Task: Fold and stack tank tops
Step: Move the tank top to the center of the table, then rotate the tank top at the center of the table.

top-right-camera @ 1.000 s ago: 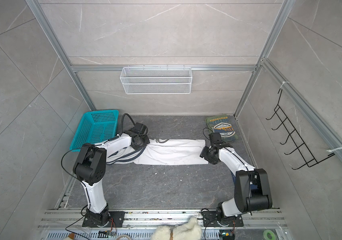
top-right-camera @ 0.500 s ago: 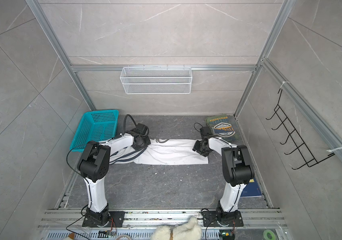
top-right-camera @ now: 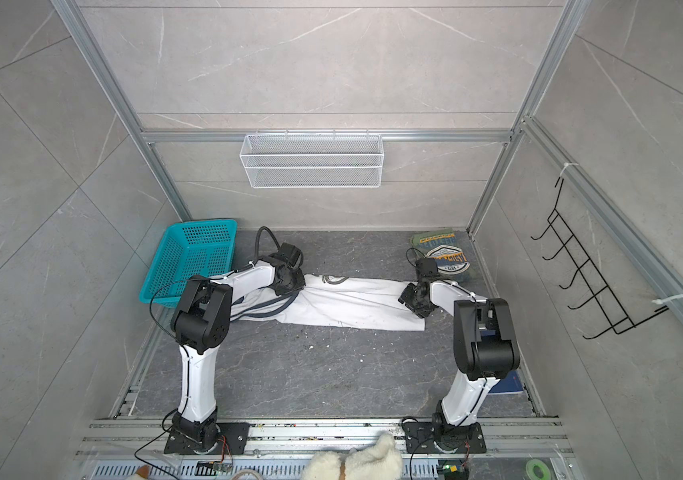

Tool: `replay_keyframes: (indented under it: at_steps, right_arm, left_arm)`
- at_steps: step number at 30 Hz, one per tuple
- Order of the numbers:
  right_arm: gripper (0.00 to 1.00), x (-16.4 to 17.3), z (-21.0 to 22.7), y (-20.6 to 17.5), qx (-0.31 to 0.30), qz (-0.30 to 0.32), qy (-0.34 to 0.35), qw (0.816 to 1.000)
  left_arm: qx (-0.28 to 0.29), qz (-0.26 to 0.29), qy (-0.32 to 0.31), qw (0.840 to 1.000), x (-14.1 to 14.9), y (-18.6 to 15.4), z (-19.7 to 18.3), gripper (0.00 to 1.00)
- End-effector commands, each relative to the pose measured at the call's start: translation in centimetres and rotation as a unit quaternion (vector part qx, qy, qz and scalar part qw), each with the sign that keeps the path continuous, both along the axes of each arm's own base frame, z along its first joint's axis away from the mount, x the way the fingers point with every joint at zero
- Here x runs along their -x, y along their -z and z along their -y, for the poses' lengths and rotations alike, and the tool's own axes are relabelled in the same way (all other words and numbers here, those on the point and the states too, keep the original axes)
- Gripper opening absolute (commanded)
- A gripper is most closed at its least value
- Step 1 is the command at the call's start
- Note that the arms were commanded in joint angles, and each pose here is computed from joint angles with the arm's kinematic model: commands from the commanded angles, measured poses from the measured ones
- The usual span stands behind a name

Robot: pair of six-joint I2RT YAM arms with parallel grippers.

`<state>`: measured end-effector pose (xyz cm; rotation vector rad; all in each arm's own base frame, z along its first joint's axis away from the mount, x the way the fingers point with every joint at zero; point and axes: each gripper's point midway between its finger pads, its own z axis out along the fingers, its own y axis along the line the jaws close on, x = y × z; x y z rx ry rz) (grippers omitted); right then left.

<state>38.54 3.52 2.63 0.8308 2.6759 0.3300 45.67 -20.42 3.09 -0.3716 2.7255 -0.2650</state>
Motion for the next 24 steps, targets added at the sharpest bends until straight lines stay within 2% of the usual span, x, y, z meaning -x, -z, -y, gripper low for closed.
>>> replay_keyframes:
  at_steps: [1,6,9,11,16,19,24]
  right_arm:
    - [0.56,4.5,2.3,1.5,0.042,-0.068,0.031,0.996]
    - [0.56,6.6,4.1,-0.5,0.068,-0.058,0.046,0.995]
    - [0.56,7.8,4.7,-1.2,0.081,-0.055,0.050,0.994]
    - [0.56,8.2,4.8,-1.5,0.082,-0.052,0.049,0.994]
    - [0.56,6.0,2.1,-3.9,0.052,0.004,-0.011,0.999]
    - [0.56,4.0,-0.7,-5.5,0.050,0.024,-0.061,0.997]
    - [0.57,1.4,-3.3,-4.8,0.029,0.016,-0.102,0.994]
  left_arm:
    - [-0.020,-0.034,0.031,0.999,1.7,0.1,0.2,0.49]
    - [-0.037,0.001,0.041,0.998,3.8,-5.6,-0.4,0.65]
    - [-0.043,0.015,0.002,0.999,6.6,-8.4,-3.0,0.70]
    - [-0.054,0.021,-0.041,0.997,8.6,-9.2,-5.8,0.71]
    - [-0.009,0.035,-0.117,0.992,11.6,-8.3,-9.6,0.71]
    - [0.011,0.020,-0.108,0.994,11.3,-7.2,-8.5,0.70]
    - [0.034,0.003,-0.060,0.998,9.6,-5.8,-2.6,0.68]
